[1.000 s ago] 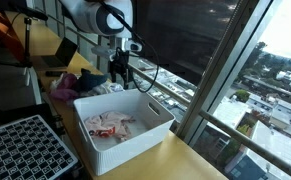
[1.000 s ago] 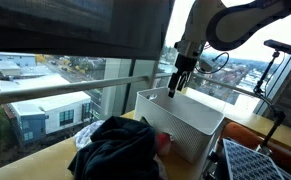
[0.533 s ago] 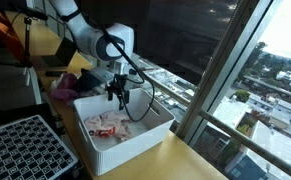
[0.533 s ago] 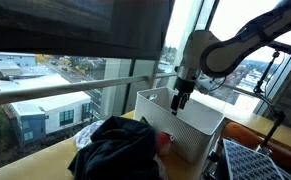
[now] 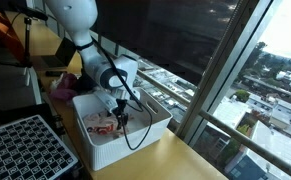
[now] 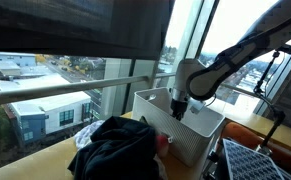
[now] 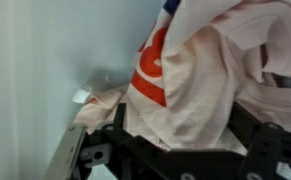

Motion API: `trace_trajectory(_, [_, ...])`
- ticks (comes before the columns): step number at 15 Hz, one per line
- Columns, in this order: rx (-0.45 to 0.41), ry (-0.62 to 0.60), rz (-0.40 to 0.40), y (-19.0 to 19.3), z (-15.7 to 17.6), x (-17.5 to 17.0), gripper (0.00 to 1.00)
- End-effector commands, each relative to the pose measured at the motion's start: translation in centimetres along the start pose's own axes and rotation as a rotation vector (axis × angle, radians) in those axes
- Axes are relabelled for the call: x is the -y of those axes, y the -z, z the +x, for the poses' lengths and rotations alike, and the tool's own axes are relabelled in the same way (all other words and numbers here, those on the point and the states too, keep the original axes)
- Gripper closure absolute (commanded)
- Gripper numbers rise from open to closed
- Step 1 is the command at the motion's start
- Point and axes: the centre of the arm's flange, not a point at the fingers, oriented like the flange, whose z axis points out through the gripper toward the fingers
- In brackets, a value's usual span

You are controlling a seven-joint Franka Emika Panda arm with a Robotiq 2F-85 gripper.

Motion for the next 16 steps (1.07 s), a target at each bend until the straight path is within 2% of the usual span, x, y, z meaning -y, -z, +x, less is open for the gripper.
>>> trace_trajectory(1, [-0.01, 0.003, 0.049, -1.3, 3.5, -3.2, 0.0])
trace_trajectory(2, [-0.013, 0.001, 0.058, -1.5, 4.0, -4.1, 0.0])
trace_trajectory(3, [-0.018, -0.002, 0.067, -1.7, 4.4, -5.1, 0.25])
trace_trajectory(5, [-0.035, -0.004, 0.083, -1.6, 5.2, -7.0, 0.34])
trace_trajectory(9, [-0.053, -0.005, 0.111, 0.3, 7.1, -10.7, 0.66])
trace_trajectory(13, [-0.039, 0.007, 0.149, 4.4, 8.7, -14.1, 0.96])
trace_trajectory(14, [-0.033, 0.021, 0.156, 5.7, 8.9, -14.5, 0.99])
trace_trajectory(16, [-0.026, 0.069, 0.147, 9.3, 9.4, -14.5, 0.96])
